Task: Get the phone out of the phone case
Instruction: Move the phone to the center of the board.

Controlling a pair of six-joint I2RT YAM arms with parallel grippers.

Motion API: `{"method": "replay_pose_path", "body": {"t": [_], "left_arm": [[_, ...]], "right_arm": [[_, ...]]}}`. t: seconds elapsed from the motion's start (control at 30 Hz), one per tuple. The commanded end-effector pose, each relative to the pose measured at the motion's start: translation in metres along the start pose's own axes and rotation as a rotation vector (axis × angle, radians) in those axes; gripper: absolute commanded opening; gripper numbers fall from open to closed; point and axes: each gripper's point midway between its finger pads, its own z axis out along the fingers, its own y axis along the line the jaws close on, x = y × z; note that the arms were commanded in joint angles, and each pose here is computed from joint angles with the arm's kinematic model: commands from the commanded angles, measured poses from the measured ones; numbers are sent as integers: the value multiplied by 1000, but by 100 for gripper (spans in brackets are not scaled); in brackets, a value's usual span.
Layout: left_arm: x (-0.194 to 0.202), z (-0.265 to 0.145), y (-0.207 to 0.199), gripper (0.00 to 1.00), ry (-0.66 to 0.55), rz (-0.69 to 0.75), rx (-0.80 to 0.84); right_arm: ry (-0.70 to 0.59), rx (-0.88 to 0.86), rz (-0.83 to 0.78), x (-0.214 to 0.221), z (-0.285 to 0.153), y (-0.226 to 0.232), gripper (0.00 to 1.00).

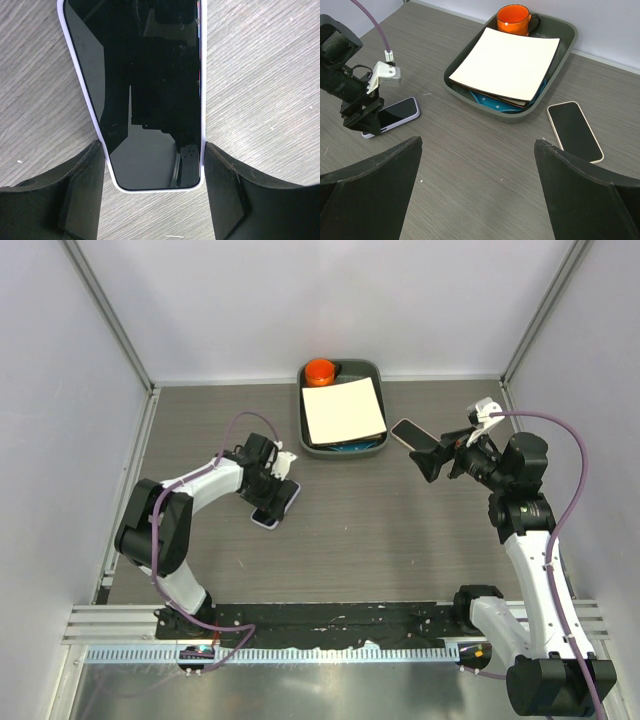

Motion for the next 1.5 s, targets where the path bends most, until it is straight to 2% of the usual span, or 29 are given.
{"method": "replay_pose_path", "body": {"t": [0.0,0.23,0.37,0.5,0.53,0.77,0.93,1.2,1.47], "left_arm": [[2,-10,-14,58,17,16,56],[10,-13,-15,74,34,24,61],[11,-14,-18,87,27,26,76],[11,-16,-21,90,20,24,91],[10,-16,-22,96,18,24,96],[12,-24,-27,97,17,43,119],[28,-29,-41,98,74,57,202],[40,-15,-32,98,123,77,174],[45,-22,-63,98,89,184,319]], "right_arm": [[-52,4,-43,-15,0,0,100],[-50,7,-49,-15,0,-1,100],[-50,9,-49,-15,0,-1,100],[-55,12,-53,-17,-1,-1,100],[-54,15,-50,-17,-1,-2,100],[-58,15,-55,-18,-2,-1,100],[-57,16,-55,-17,-2,-1,100],[-63,18,-61,-19,-3,0,100],[-60,16,-61,-19,-3,0,99]]}}
